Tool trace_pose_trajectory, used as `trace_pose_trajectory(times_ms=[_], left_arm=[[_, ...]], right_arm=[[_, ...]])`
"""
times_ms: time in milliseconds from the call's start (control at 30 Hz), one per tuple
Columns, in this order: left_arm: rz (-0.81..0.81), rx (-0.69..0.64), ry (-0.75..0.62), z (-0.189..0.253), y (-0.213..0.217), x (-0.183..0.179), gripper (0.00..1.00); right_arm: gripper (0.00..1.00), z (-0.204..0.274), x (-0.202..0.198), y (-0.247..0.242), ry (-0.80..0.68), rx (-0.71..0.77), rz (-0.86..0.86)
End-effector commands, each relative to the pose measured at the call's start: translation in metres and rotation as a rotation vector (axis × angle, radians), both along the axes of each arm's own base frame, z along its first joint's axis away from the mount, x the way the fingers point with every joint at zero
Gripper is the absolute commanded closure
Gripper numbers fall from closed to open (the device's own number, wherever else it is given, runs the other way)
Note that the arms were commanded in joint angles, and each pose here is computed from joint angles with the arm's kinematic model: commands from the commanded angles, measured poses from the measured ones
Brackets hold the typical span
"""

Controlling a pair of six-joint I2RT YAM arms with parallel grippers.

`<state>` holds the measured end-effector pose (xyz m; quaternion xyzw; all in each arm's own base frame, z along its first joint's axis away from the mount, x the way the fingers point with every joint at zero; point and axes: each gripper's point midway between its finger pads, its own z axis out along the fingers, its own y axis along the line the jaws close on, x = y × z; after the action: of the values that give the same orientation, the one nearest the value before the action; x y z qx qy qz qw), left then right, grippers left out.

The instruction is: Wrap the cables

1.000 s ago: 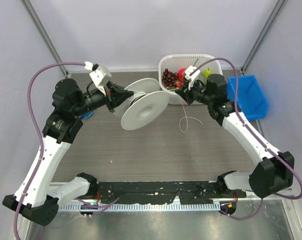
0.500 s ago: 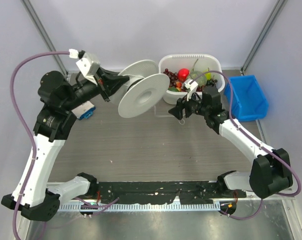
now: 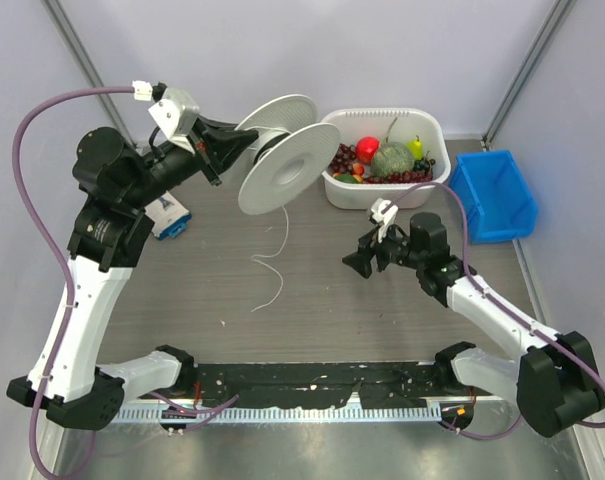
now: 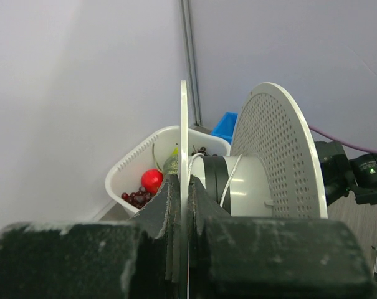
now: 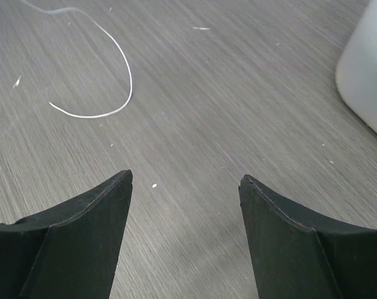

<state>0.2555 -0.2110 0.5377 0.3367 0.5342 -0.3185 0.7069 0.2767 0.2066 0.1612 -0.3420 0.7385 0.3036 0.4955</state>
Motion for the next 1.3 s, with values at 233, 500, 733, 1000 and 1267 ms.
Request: trace_pose_trajectory(times_ms=[233,500,733,1000,1267], left_arm=[[0.037,-0.070,-0.170,0.053,0.011,-0.011,1.00],[0.040,-0.071,-0.179,0.059,0.011,-0.010,1.00],[0.042,-0.080,-0.179,0.060,0.011,-0.008,1.00],[0.041,-0.077,-0.187,0.063,0.011,-0.010,1.00],[0.041,-0.072,-0.196,0.063,0.011,-0.010,1.00]], right_arm=[[0.28,0.028,0.000,0.054,-0.322,0.058,0.026],[0.30,0.049,0.019,0.087,-0.374,0.170,-0.131],[0.30,0.078,0.031,0.107,-0.458,0.233,-0.107],[0.33,0.056,0.018,0.131,-0.622,0.134,0.114],[0.36,0.035,0.015,0.143,-0.665,0.078,0.211]])
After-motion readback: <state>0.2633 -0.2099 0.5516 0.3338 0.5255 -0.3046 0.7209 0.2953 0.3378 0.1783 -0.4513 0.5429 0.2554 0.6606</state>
